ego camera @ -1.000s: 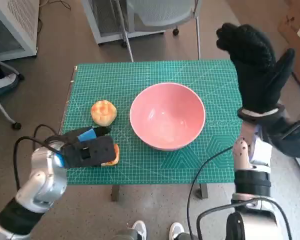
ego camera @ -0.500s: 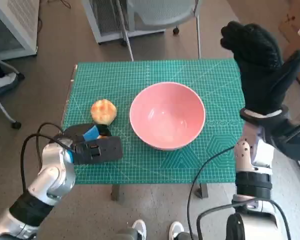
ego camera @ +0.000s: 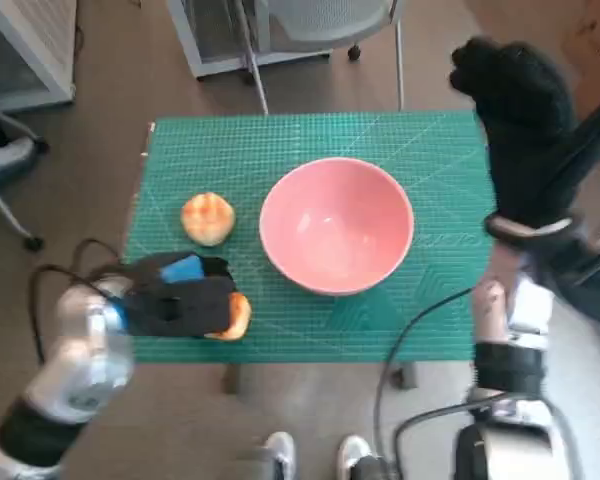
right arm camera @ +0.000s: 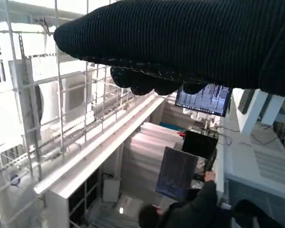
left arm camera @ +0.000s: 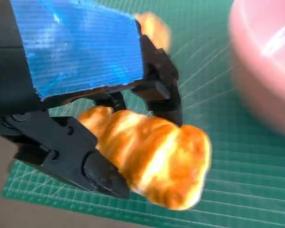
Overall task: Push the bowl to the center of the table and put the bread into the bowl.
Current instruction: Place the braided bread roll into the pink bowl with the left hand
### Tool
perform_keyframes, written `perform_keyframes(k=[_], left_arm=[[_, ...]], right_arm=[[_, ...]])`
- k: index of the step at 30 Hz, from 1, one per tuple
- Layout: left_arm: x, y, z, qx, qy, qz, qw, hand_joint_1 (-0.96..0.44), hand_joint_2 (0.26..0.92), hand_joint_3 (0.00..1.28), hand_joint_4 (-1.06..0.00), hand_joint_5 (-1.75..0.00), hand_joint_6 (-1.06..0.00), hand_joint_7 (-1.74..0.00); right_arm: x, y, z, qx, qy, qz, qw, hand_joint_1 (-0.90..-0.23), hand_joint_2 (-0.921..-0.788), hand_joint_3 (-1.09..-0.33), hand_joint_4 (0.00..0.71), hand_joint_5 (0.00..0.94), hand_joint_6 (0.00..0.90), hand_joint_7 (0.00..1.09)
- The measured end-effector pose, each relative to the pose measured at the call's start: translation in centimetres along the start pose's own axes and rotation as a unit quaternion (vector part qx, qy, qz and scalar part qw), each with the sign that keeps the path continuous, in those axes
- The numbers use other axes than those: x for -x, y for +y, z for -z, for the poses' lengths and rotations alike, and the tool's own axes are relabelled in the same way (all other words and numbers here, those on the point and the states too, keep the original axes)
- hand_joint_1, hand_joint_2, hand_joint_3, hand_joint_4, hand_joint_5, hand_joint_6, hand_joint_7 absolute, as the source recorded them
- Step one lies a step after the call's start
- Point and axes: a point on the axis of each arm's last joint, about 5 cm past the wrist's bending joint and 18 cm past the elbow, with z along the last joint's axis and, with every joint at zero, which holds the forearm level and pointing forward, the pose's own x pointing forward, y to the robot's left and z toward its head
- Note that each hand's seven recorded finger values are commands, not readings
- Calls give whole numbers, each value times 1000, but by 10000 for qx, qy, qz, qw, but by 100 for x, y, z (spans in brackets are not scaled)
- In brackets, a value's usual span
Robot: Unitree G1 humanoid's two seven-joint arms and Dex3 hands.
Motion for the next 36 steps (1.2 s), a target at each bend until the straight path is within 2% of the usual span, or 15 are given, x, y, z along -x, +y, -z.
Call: perform_keyframes(k=[6,13,21,28,36], left_arm=[[165,162,-53,34,-279,-505,9983,3,906,19,-777,-1061,-704,-1099],[247,329,-179,-28,-596,-986,9933,3,893,9,-817,-1015,-745,-1059],[233,577,-570,-313,-1246,-1715,9768,3,890,7,-818,-1026,-761,-1028],[97,658,-891,-509,-1733,-1567,9710,3,902,14,-768,-1134,-751,-985],[-146,599,-1185,-719,-2168,-1176,9664,2,904,19,-750,-1201,-756,-933]], right_arm=[[13,7,9,-21,13,18,10000,-625,-921,-535,334,3,380,9],[24,7,19,-27,42,31,10000,-625,-921,-536,339,4,386,11],[40,17,34,-40,74,37,10000,-620,-921,-539,342,4,388,10],[73,7,31,-16,99,51,9999,-607,-921,-557,341,2,381,5],[117,3,20,8,117,57,9999,-603,-921,-570,338,0,376,1]])
